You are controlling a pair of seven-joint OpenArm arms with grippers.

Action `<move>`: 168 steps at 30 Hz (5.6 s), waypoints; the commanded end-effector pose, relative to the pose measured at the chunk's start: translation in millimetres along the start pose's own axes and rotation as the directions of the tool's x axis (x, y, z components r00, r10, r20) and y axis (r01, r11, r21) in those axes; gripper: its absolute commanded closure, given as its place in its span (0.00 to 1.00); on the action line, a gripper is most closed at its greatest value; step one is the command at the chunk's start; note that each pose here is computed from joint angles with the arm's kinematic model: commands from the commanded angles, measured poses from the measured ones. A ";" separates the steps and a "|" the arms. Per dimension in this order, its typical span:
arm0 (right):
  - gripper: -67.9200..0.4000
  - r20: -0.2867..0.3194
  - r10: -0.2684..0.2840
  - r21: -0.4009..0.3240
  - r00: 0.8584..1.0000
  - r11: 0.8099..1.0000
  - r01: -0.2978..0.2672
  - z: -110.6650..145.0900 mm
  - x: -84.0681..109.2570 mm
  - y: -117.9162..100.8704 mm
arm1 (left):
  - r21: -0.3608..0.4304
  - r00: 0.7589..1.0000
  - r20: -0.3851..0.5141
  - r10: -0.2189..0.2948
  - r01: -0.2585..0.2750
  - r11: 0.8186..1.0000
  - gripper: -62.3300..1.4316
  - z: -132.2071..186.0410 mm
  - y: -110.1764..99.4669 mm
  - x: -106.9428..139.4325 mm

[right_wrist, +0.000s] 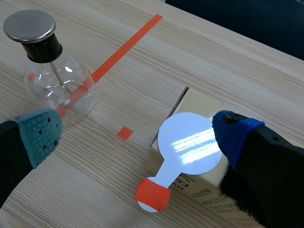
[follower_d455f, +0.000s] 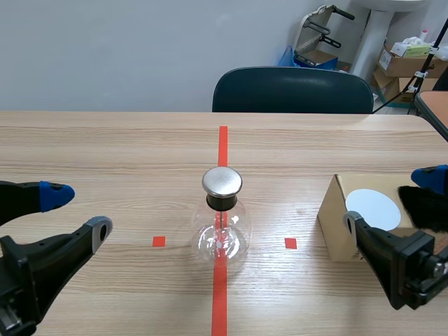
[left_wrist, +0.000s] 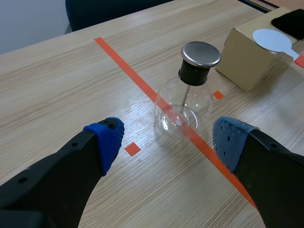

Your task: Do the electroscope experiment

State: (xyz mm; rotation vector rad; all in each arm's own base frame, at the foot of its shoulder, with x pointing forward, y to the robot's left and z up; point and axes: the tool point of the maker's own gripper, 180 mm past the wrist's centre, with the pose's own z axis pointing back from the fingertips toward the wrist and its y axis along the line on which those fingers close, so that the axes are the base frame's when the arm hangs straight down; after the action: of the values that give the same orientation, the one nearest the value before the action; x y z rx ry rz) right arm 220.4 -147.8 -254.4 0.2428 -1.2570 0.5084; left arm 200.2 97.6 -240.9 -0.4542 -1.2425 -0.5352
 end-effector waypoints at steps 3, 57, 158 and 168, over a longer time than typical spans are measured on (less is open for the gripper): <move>0.00 0.043 0.003 0.003 0.999 1.000 -0.003 -2.6 12.5 1.3 | 0.004 1.000 0.000 0.003 -0.003 1.000 0.33 0.3 0.5 1.3; 0.00 -0.272 0.953 -0.152 0.129 0.090 -0.984 4.9 -82.6 7.6 | -0.324 0.988 0.024 -0.153 0.153 0.934 0.32 -8.6 -65.3 -1.3; 0.98 -0.333 0.930 -0.199 0.154 0.090 -0.976 -11.9 -71.3 -4.4 | -0.455 0.992 0.031 -0.122 0.123 0.882 0.32 20.5 -80.7 -2.9; 0.98 -0.333 0.930 -0.199 0.154 0.090 -0.976 -11.9 -71.3 -4.4 | -0.455 0.992 0.032 -0.122 0.123 0.882 0.32 20.5 -80.7 -2.8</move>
State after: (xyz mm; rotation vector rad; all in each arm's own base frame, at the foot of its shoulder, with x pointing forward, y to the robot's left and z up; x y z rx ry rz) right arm 212.0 -157.2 -333.5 -1.0710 -1.2022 1.4008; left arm 131.9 48.5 -242.5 -0.7623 -1.1161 -0.9615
